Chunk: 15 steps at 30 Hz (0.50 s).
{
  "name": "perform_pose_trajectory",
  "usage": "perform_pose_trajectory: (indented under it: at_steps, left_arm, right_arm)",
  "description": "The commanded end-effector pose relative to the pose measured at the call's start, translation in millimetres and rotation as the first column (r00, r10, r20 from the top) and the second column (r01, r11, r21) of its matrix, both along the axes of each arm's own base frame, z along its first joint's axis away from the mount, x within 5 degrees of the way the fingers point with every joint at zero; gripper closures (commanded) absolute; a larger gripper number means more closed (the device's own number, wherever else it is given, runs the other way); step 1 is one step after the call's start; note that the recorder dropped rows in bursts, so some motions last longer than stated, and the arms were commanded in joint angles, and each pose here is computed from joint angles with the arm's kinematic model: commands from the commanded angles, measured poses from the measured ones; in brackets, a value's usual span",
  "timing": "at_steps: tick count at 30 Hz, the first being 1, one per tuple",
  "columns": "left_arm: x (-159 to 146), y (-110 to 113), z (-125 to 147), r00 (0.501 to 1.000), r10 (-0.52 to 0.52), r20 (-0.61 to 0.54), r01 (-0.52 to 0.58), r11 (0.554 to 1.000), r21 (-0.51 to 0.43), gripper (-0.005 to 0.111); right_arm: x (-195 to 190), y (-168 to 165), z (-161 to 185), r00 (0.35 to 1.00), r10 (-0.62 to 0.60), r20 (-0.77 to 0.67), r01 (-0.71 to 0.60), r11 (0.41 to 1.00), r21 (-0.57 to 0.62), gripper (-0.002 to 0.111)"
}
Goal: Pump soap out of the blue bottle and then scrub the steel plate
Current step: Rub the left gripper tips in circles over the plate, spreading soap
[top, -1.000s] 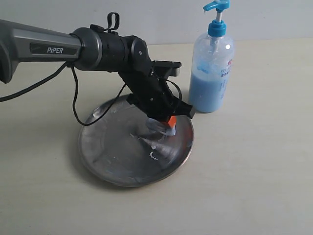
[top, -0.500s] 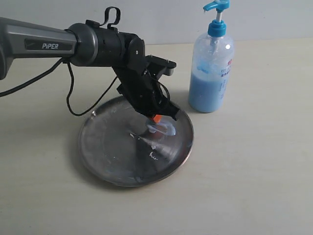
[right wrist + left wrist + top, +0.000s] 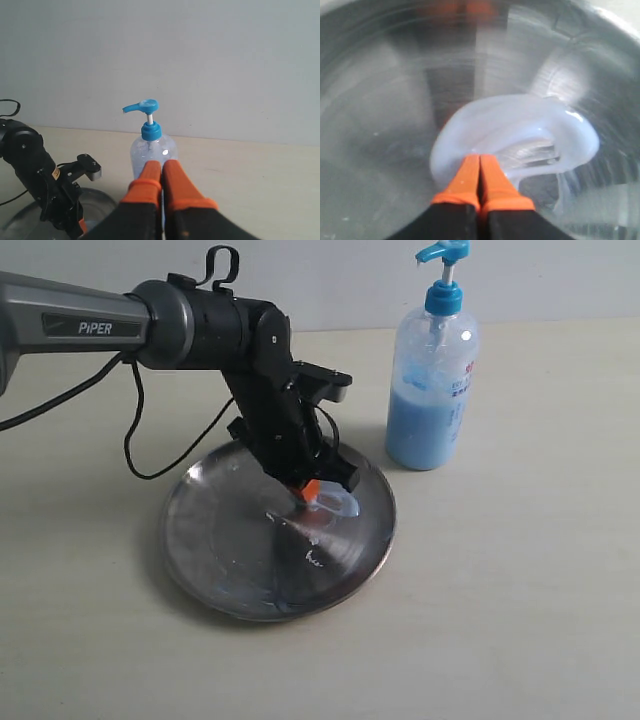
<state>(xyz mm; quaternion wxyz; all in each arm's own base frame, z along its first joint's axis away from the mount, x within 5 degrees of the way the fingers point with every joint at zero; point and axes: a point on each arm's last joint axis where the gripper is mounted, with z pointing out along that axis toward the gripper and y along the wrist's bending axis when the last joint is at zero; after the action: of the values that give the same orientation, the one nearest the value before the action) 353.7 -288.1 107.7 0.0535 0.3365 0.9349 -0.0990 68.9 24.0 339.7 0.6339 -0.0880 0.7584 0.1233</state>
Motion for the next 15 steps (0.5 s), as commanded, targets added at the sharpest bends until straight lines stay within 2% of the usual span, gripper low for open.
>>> perform_pose_trajectory:
  at_steps: [1, 6, 13, 15]
  left_arm:
    - [-21.7, -14.4, -11.5, 0.991, -0.037, -0.125, 0.033, 0.999, -0.034, 0.107]
    - [-32.0, -29.9, -10.1, 0.990, -0.074, -0.124, 0.063, 0.994, -0.090, 0.107]
    - [-26.1, -41.9, -8.3, 0.999, -0.044, -0.005, 0.042, 0.987, -0.156, 0.107]
    - [-22.9, -41.4, -8.4, 0.998, -0.051, 0.035, 0.055, 0.988, -0.148, 0.107]
  right_arm:
    - [-0.7, -0.1, -0.4, 1.000, 0.002, 0.004, -0.002, 1.000, -0.007, 0.105]
    - [-0.7, -0.1, -0.4, 1.000, 0.002, 0.004, -0.002, 1.000, -0.007, 0.105]
    - [-0.7, -0.1, -0.4, 1.000, 0.002, 0.004, -0.002, 1.000, -0.007, 0.105]
    - [-0.7, -0.1, -0.4, 1.000, 0.002, 0.004, -0.002, 1.000, -0.007, 0.105]
